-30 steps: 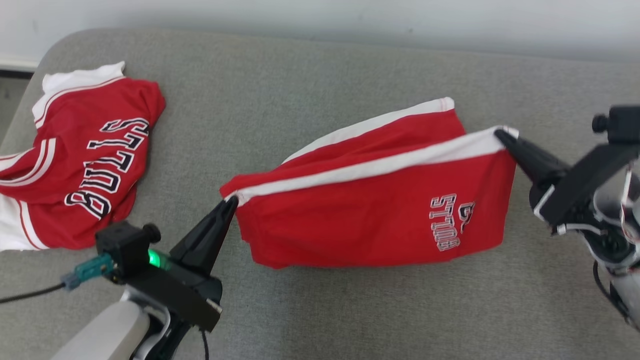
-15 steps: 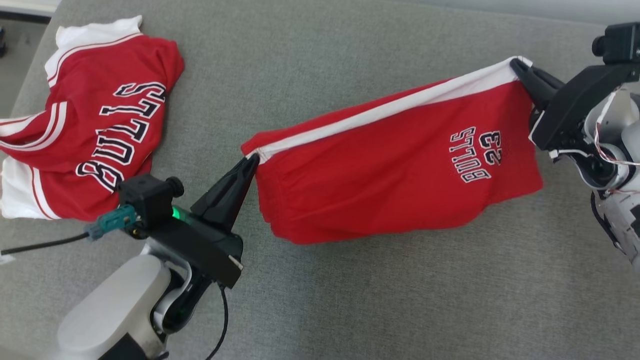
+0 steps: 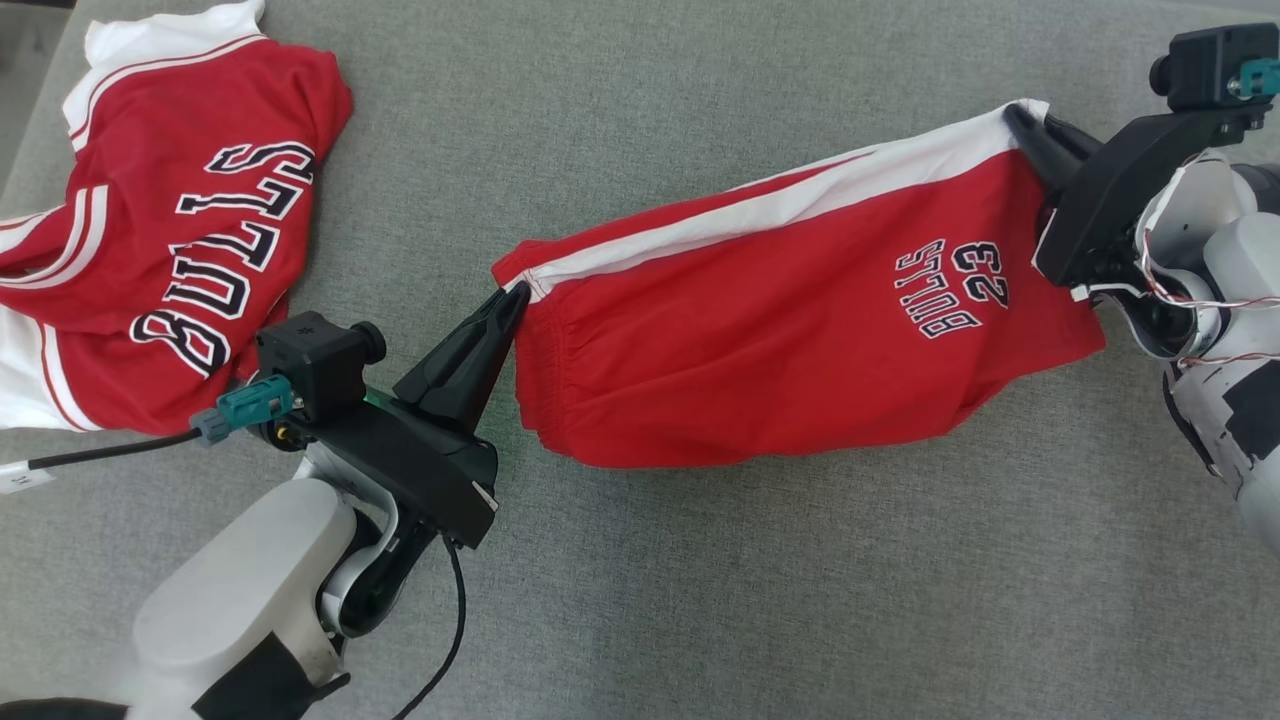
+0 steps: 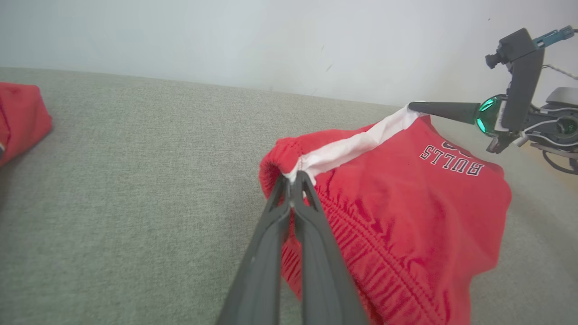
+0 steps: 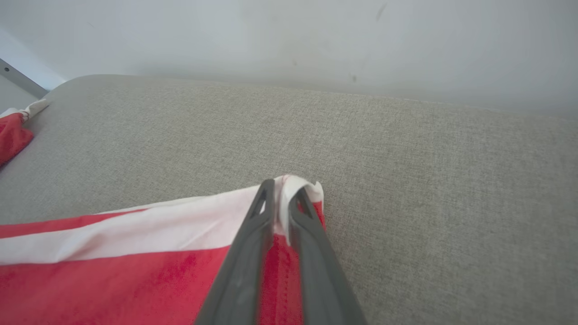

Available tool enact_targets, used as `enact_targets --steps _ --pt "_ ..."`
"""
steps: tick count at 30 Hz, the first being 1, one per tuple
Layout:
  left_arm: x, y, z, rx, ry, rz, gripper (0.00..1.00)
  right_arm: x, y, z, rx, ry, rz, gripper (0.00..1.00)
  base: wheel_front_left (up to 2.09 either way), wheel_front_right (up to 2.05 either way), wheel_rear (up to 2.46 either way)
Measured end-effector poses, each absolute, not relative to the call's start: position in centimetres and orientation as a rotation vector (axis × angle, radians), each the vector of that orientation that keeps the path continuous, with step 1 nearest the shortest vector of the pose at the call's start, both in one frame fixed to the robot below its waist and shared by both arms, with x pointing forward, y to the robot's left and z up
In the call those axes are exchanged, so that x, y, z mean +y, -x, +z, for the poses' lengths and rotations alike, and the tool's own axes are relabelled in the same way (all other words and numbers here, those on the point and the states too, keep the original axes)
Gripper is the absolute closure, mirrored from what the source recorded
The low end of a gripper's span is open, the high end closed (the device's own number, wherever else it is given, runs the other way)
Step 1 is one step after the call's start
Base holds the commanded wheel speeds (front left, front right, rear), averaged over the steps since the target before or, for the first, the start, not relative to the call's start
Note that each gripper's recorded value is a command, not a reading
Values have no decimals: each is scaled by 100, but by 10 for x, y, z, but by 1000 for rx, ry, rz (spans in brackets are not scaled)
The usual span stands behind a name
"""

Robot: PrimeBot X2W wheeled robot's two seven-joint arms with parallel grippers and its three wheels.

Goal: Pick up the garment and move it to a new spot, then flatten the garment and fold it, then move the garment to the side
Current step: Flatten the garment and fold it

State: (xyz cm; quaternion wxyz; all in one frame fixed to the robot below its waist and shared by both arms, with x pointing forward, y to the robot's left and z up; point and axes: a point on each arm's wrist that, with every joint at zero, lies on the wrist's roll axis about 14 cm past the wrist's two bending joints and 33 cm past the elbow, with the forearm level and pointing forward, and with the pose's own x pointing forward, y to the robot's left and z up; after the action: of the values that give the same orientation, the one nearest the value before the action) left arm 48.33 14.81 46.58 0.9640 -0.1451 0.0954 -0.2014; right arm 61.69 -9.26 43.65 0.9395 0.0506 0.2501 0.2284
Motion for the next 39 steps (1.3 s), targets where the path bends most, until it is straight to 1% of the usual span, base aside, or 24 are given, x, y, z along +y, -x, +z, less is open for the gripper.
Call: enact_targets --steps 1,2,9,15,22,29,31,33,39 --pt "148 -483 465 194 290 -407 62 -92 -616 437 510 -98 468 0 0 0 0" --pt "148 -483 466 193 286 -407 0 -92 -616 438 505 -93 469 0 0 0 0" --pt "150 -476 472 173 255 -398 0 -92 -610 455 468 -96 473 0 0 0 0" --pt "159 -464 482 133 228 -366 0 -103 -593 459 446 -79 465 0 0 0 0" --pt "186 -452 511 -7 160 -249 0 -116 -565 450 446 -62 453 0 0 0 0" --pt "205 -429 530 -117 73 -113 0 -129 -550 444 444 -66 425 0 0 0 0" --pt "213 -422 534 -141 81 -55 0 -130 -548 441 449 -69 420 0 0 0 0" --pt "219 -410 532 -145 35 -13 0 -130 -544 434 464 -68 413 0 0 0 0" --pt "231 -387 519 -113 14 71 0 -132 -541 422 496 -53 392 0 0 0 0"
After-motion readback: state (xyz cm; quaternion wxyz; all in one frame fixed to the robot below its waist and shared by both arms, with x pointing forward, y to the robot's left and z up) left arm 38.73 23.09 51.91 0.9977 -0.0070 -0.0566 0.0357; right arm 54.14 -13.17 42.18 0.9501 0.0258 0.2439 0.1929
